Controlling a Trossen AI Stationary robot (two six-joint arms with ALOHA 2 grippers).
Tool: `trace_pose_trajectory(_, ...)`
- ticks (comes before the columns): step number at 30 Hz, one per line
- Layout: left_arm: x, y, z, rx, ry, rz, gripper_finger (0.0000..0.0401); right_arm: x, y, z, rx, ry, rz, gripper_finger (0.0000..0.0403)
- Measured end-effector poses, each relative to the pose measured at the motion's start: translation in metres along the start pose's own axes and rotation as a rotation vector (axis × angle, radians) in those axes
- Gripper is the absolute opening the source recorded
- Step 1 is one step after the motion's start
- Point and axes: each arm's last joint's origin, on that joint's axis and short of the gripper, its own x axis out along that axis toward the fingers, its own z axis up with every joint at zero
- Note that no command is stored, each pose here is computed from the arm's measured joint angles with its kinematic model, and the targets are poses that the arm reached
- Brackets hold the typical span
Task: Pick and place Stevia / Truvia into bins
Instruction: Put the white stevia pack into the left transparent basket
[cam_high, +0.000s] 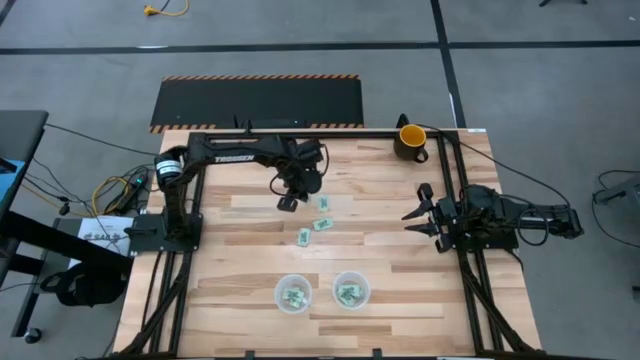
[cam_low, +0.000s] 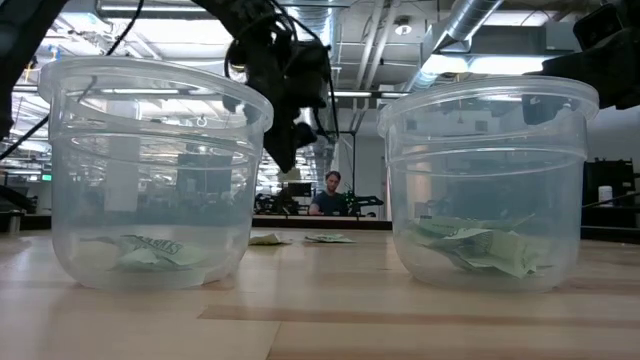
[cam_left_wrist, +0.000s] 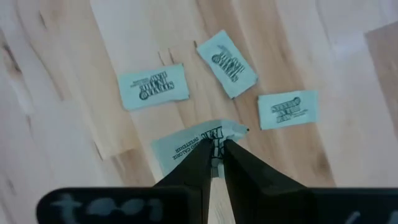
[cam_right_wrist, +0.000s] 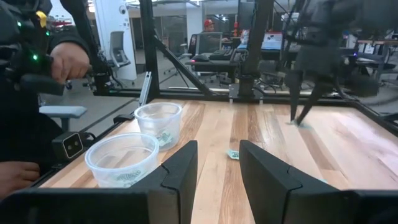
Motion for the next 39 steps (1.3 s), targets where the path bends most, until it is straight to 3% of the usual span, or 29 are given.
trace_pose_trajectory(20, -0.003, -0.032, 0.011, 0.033, 0.043, -0.064, 0.0027, 0.000, 0.000, 0.000, 0.000, 0.000, 0.000, 0.0113)
trace_pose_trajectory(31, 0.007, -0.077, 0.023, 0.057, 0.069, -0.292, 0.0027, 0.000, 0.000, 0.000, 0.000, 0.000, 0.000, 0.0113)
trace_pose_trajectory(39, 0.015, -0.113, 0.035, 0.106, 0.080, -0.379, 0.0027, 0.000, 0.000, 0.000, 0.000, 0.000, 0.000, 0.0113)
